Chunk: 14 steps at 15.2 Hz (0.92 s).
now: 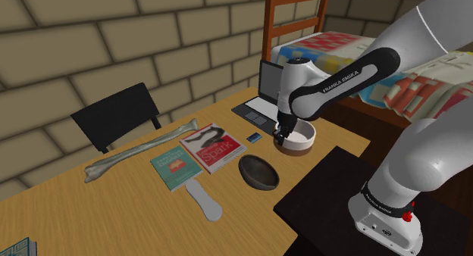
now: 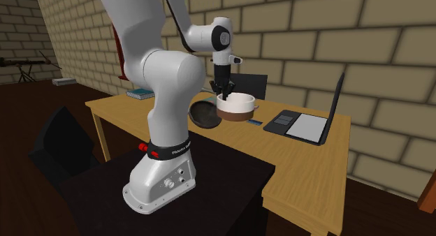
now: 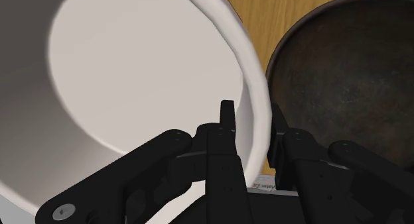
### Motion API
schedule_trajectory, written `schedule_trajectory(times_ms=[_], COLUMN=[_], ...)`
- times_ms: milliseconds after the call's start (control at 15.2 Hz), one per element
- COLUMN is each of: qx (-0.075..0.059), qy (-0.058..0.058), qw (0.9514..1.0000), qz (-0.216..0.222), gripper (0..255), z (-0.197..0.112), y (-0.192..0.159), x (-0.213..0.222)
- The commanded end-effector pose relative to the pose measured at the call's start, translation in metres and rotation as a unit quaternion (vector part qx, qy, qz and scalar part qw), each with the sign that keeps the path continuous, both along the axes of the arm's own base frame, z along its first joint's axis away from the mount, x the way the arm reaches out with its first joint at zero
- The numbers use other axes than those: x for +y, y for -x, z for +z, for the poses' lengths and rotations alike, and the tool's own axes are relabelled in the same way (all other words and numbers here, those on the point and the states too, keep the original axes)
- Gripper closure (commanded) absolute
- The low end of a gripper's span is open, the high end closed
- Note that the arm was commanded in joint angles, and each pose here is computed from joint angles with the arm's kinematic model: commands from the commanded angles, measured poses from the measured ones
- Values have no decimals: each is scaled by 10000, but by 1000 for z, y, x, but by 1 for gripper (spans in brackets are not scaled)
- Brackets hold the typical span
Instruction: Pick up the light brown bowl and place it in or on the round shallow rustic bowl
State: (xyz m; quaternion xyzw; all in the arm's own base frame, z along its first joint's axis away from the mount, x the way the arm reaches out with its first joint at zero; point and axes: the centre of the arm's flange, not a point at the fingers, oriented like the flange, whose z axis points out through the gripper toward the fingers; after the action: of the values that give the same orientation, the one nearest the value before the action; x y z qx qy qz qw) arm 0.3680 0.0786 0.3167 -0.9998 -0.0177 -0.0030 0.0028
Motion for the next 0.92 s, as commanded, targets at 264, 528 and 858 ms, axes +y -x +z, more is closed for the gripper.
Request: schedule_trajectory(times_ms=[264,528,858], qx=[1,1,1], qy=[0,0,0], qw=[10000,10000,10000], qz=[1,1,1], gripper=[255,255,255], z=[32,46,53], y=[1,-1,-12], x=[0,13,78])
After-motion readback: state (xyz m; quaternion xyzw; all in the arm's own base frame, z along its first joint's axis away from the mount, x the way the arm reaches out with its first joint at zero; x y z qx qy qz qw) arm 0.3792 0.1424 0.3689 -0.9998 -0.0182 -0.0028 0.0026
